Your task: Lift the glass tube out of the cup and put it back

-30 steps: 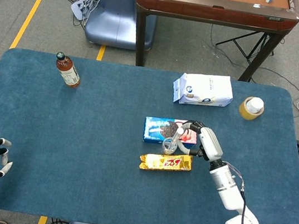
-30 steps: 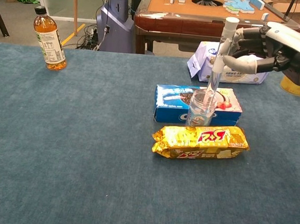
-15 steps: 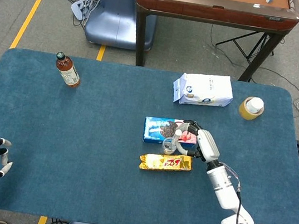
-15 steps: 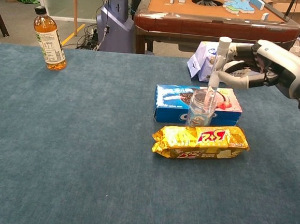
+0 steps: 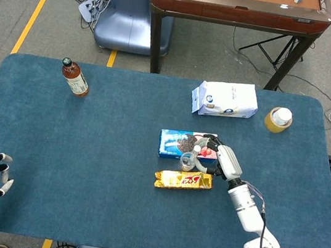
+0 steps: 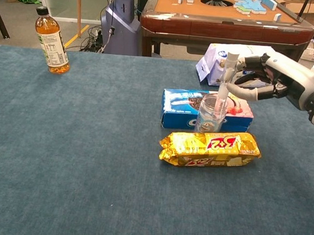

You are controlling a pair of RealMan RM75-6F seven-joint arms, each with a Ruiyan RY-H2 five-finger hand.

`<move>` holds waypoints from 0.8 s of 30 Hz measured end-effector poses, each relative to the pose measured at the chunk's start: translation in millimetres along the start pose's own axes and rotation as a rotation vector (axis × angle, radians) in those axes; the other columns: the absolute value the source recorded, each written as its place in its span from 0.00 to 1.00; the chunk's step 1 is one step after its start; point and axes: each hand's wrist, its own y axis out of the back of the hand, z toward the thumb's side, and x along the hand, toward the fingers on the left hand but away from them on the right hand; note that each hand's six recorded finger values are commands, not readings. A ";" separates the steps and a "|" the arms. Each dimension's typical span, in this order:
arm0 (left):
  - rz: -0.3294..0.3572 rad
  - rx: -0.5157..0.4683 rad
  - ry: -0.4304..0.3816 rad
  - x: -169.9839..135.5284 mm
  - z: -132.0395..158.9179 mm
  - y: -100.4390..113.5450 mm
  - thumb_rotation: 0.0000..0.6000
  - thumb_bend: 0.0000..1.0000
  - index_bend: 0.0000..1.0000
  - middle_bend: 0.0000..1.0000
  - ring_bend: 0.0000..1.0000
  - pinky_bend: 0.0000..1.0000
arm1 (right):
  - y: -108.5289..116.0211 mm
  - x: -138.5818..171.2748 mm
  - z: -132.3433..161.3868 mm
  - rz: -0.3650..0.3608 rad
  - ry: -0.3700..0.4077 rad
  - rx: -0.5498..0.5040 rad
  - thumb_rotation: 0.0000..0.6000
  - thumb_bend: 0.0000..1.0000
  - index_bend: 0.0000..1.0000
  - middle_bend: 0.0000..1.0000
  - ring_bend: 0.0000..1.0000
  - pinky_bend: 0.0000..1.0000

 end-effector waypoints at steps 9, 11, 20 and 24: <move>-0.001 0.002 0.001 -0.1 0.1 -0.5 1.00 0.33 0.37 0.35 0.25 0.41 | -4.8 1.1 -4.7 0.020 -0.010 0.019 1.00 0.35 0.62 0.33 0.14 0.22; -0.001 0.002 0.000 0.0 0.1 -0.4 1.00 0.33 0.37 0.35 0.25 0.41 | -5.0 0.5 -3.6 0.020 -0.006 0.017 1.00 0.29 0.62 0.32 0.14 0.22; -0.002 0.003 0.000 -0.4 0.3 -0.7 1.00 0.33 0.37 0.35 0.25 0.41 | 0.3 -0.1 6.3 0.005 0.025 0.011 1.00 0.12 0.53 0.32 0.13 0.22; -0.005 0.006 0.000 0.1 0.5 -1.3 1.00 0.33 0.37 0.35 0.25 0.41 | 4.4 0.8 10.7 -0.003 0.037 0.010 1.00 0.08 0.52 0.32 0.13 0.22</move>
